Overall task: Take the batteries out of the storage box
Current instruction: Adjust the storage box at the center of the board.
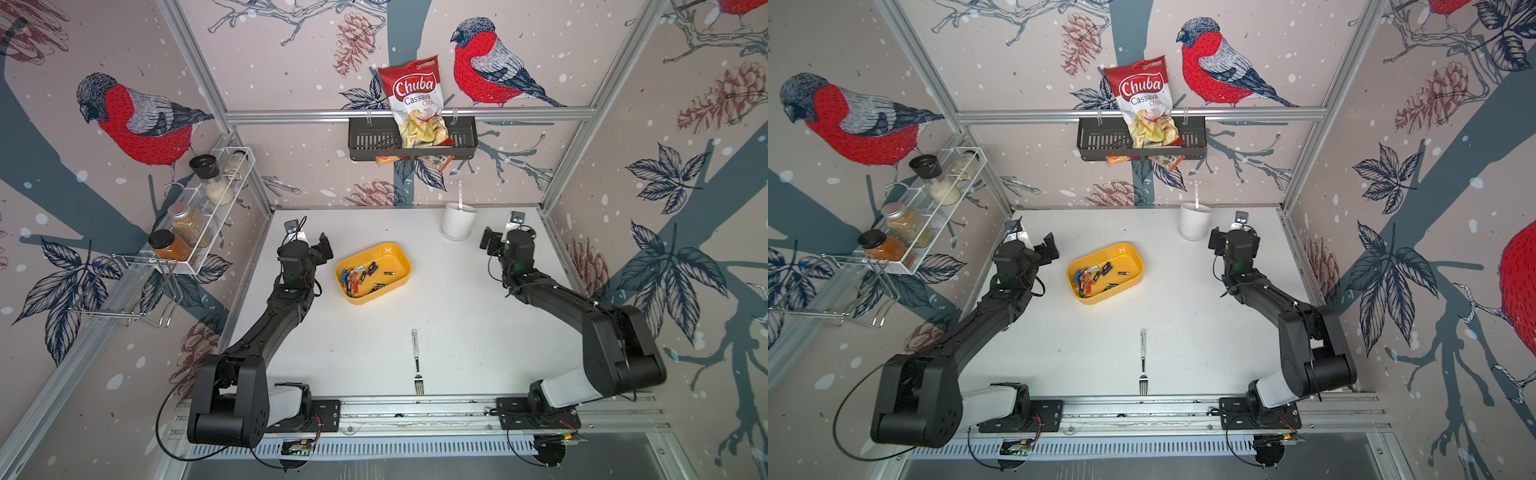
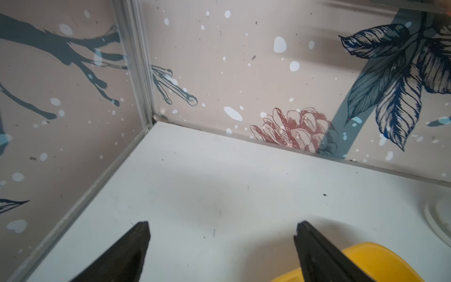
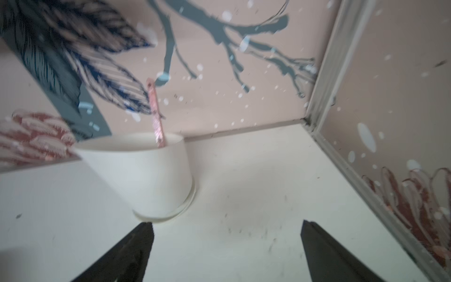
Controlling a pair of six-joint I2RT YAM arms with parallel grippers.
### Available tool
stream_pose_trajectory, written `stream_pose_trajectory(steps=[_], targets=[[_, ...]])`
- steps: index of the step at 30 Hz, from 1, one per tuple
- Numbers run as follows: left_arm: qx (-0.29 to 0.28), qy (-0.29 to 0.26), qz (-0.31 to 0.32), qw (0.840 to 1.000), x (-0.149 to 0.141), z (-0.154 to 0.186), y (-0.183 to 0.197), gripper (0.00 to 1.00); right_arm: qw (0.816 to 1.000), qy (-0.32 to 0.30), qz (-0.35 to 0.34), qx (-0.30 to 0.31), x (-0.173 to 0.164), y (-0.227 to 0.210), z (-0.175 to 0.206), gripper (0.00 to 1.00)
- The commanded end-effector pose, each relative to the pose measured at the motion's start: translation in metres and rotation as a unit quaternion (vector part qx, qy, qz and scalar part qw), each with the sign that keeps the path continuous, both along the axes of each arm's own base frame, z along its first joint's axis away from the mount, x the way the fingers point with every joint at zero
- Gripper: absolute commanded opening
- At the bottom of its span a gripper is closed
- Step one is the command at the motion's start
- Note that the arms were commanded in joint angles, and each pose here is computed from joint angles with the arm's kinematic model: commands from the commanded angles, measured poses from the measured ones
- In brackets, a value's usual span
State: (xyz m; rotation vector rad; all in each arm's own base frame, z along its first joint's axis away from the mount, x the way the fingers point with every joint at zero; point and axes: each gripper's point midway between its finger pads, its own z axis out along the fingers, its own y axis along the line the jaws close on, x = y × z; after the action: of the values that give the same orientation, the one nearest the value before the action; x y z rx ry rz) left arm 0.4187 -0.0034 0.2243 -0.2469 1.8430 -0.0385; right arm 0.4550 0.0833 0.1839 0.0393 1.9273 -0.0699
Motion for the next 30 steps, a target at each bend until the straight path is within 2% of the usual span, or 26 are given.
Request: stream_pose_trajectory(steps=[1,5,9,15,17,20,26,30], targets=[[-0.068,0.123,-0.045,0.989,-0.015,-0.041,-0.024,0.96,0.991,0.125,-0.010,-0.042,-0.023,0.016,-0.042,1.00],[-0.115,0.156,-0.099,0.976,-0.010,-0.045,-0.039,0.96,0.986,0.154,0.062,0.014,-0.027,0.061,-0.043,1.00],[-0.223,0.147,-0.197,0.943,-0.002,-0.049,-0.055,0.96,0.985,0.149,0.081,0.046,-0.030,0.075,-0.027,1.00],[-0.237,0.185,-0.223,0.927,0.018,-0.079,-0.061,0.96,0.984,0.131,0.100,0.061,-0.032,0.081,0.002,1.00],[-0.251,0.191,-0.240,0.918,0.024,-0.086,-0.067,0.96,0.986,0.122,0.095,0.056,-0.031,0.076,0.008,1.00],[-0.266,0.203,-0.235,0.913,0.030,-0.099,-0.069,0.96,0.987,0.119,0.083,0.066,-0.027,0.063,0.016,1.00],[-0.279,0.221,-0.248,0.901,0.025,-0.117,-0.082,0.96,0.988,0.109,0.070,0.084,-0.025,0.041,0.025,1.00],[-0.300,0.226,-0.252,0.892,0.015,-0.127,-0.096,0.96,0.991,0.110,0.046,0.061,-0.022,0.020,0.025,1.00]])
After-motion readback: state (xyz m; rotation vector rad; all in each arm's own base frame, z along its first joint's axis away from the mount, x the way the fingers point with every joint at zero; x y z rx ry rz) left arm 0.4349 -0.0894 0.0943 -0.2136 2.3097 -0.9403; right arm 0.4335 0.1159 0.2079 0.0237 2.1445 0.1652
